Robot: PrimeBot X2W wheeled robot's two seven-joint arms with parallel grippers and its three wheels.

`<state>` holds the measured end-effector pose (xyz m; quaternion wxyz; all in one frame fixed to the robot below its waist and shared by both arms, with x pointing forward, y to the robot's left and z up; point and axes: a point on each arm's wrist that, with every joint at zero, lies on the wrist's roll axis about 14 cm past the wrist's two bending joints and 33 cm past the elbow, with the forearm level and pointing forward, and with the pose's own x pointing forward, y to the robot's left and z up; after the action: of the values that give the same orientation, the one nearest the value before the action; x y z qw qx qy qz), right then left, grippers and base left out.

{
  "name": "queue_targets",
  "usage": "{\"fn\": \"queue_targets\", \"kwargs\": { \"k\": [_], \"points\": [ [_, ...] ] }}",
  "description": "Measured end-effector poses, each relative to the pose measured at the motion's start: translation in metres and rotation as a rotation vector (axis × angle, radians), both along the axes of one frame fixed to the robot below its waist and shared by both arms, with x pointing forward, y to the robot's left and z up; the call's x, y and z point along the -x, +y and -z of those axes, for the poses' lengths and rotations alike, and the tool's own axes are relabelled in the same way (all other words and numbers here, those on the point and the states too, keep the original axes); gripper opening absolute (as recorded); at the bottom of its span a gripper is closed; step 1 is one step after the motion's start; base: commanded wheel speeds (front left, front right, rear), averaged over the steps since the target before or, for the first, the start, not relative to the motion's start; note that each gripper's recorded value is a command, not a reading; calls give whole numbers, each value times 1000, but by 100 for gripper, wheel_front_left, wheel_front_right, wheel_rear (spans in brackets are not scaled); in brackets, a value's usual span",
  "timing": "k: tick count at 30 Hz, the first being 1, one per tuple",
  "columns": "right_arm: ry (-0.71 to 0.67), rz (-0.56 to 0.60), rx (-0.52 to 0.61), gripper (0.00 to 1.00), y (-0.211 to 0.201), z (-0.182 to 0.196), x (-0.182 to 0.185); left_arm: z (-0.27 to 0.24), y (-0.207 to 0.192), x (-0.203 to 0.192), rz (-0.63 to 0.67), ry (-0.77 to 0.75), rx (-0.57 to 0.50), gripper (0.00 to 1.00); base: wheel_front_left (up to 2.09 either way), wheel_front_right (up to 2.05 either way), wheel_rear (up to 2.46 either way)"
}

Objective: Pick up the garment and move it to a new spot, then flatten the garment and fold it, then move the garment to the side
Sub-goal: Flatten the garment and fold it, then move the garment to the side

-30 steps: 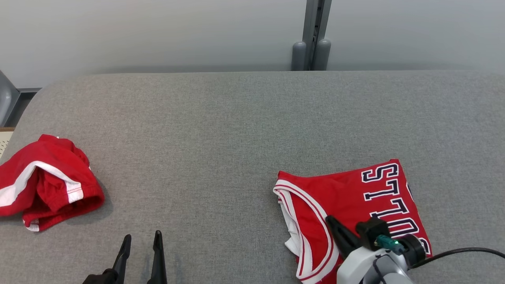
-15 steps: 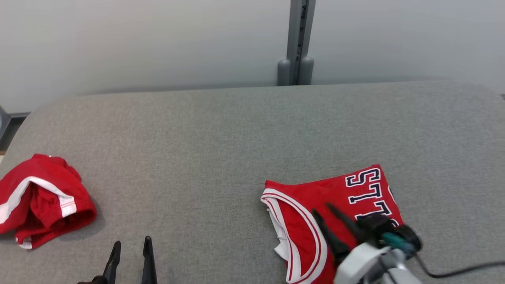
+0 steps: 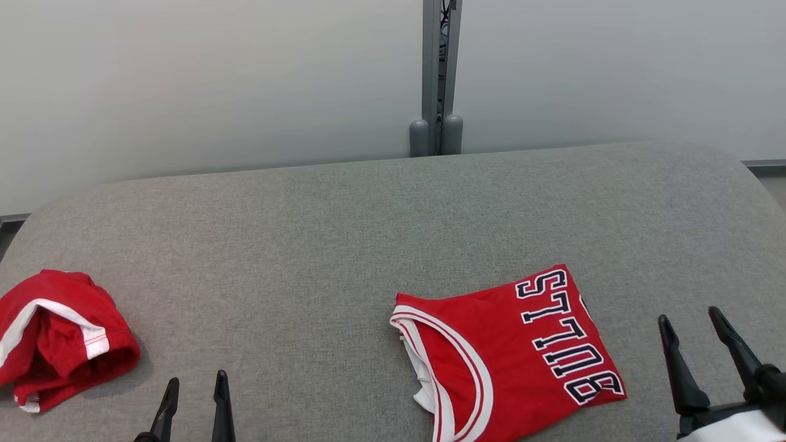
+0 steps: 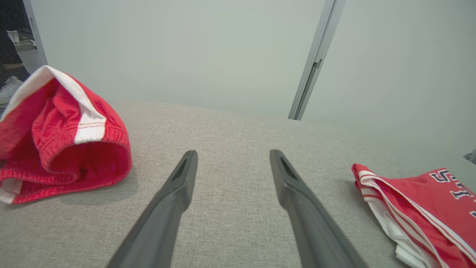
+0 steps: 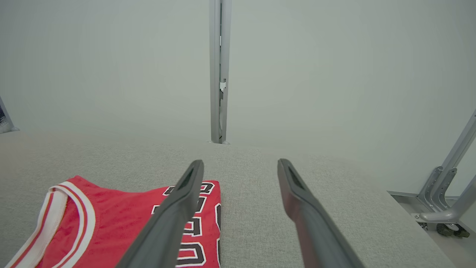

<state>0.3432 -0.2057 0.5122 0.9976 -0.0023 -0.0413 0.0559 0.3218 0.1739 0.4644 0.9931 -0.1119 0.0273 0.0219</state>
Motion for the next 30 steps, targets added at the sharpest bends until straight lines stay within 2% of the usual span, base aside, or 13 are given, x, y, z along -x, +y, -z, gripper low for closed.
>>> {"fn": "queue_targets", "kwargs": {
  "k": [5,13,17,19,21,25,30],
  "points": [
    [42,46,-9,100,-12,14,8,-2,5,4,-12,-10,-7,100,0,0,0],
    [33,20,-27,100,0,12,1,-5,13,10,-35,-20,-14,100,0,0,0],
    [26,4,-105,100,7,8,-13,-4,16,11,-47,-16,-13,100,0,0,0],
    [116,-32,-146,100,16,27,-19,-3,16,11,-49,-12,-12,100,0,0,0],
    [272,-59,-202,100,23,49,-27,-2,16,10,-51,-7,-10,100,0,0,0],
    [497,-119,-205,100,27,72,-45,1,16,4,-55,5,-10,100,0,0,0],
    [675,-136,-168,100,26,105,-56,11,20,1,-73,43,-12,100,0,0,0]
  ]
}}
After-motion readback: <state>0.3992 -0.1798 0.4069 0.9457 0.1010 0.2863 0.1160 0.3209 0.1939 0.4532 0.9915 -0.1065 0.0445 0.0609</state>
